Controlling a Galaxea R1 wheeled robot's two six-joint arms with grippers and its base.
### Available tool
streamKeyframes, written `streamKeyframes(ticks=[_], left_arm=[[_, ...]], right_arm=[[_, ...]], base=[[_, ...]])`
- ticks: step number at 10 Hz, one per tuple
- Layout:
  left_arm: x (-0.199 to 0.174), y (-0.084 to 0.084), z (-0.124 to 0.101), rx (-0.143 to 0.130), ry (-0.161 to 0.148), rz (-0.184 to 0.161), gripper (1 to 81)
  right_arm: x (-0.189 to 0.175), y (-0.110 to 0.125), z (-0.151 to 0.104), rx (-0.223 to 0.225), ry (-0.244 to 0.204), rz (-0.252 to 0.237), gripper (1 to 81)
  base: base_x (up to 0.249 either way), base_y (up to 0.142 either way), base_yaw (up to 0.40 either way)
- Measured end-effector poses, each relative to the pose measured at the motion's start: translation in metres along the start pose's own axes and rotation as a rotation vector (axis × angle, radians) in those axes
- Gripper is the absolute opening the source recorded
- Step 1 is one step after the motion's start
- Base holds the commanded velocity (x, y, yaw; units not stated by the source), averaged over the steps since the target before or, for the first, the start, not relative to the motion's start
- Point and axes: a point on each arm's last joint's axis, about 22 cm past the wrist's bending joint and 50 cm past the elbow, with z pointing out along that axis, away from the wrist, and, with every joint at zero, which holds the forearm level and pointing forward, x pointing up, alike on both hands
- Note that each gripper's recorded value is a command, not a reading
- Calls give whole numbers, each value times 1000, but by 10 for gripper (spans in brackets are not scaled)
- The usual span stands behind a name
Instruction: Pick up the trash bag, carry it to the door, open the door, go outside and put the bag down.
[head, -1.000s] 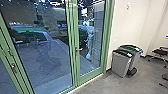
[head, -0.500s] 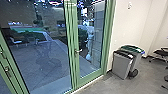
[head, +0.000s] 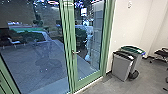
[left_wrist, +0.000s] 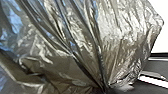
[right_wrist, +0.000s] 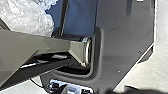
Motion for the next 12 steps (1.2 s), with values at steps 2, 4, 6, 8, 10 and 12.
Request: streamKeyframes(ticks=[2,4,6,8,10,12], left_arm=[[0,-1,0,1,0,0,10],[2,0,0,0,1,1,10],[-1,0,0,-1,-1,0,10],[2,0,0,0,2,1,10],[-2,0,0,0,-2,0,10],[2,-1,0,1,2,1,10]], right_arm=[[0,4,-1,-4,0,0,811],[-1,10,-3,-11,-1,0,811],[-2,7,-2,-7,-1,0,811],[-3,7,-2,-7,-3,1,811],[-3,7,-2,-7,-2,1,811],[-3,7,-2,-7,-2,1,811]], base=[[143,-73,0],[143,0,0],[143,0,0],[147,0,0],[159,0,0],[161,0,0]])
